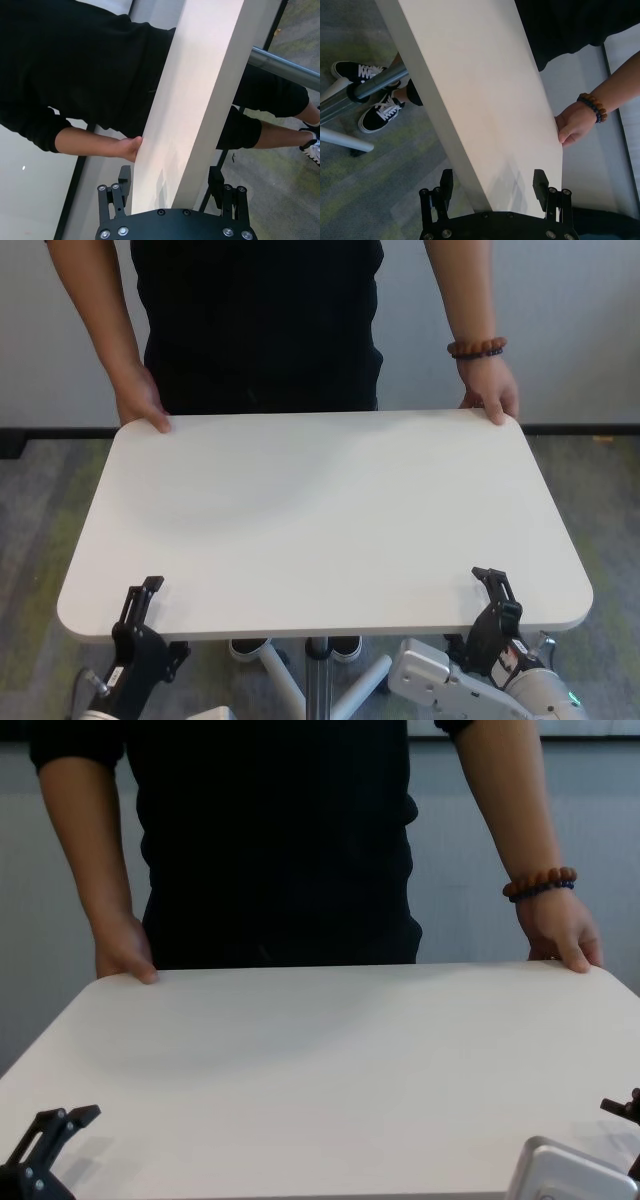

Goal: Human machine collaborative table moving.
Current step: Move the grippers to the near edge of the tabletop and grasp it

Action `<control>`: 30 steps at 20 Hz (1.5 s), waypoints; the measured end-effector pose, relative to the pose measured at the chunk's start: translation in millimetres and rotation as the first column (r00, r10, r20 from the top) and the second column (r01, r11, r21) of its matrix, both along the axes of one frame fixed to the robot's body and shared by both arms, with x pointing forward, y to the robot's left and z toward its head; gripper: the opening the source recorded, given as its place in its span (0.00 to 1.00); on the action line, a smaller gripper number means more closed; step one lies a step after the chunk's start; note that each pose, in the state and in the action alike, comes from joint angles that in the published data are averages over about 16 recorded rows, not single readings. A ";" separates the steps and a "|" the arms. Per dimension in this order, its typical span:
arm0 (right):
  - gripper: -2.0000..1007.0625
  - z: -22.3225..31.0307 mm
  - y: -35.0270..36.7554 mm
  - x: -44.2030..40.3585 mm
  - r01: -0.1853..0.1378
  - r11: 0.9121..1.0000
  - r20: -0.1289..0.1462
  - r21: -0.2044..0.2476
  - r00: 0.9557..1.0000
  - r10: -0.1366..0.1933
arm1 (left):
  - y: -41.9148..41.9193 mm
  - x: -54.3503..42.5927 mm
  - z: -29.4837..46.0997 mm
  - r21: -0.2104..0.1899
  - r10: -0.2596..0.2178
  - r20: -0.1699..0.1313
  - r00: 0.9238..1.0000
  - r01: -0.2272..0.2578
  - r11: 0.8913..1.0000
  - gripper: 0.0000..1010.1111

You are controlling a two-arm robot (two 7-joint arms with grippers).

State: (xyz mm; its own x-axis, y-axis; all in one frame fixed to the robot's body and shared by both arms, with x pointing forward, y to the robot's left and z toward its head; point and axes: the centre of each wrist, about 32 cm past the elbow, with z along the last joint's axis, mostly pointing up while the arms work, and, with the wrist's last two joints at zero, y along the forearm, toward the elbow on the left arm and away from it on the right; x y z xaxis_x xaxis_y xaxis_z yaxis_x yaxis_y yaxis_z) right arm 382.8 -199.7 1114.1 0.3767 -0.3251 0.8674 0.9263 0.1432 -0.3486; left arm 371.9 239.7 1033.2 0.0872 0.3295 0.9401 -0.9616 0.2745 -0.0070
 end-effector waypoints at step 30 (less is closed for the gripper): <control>0.70 0.0 0.0 0.0 0.000 1.000 0.000 0.000 1.000 0.000 | -0.1 -0.2 0.2 0.000 -0.001 0.000 1.000 0.001 1.000 0.77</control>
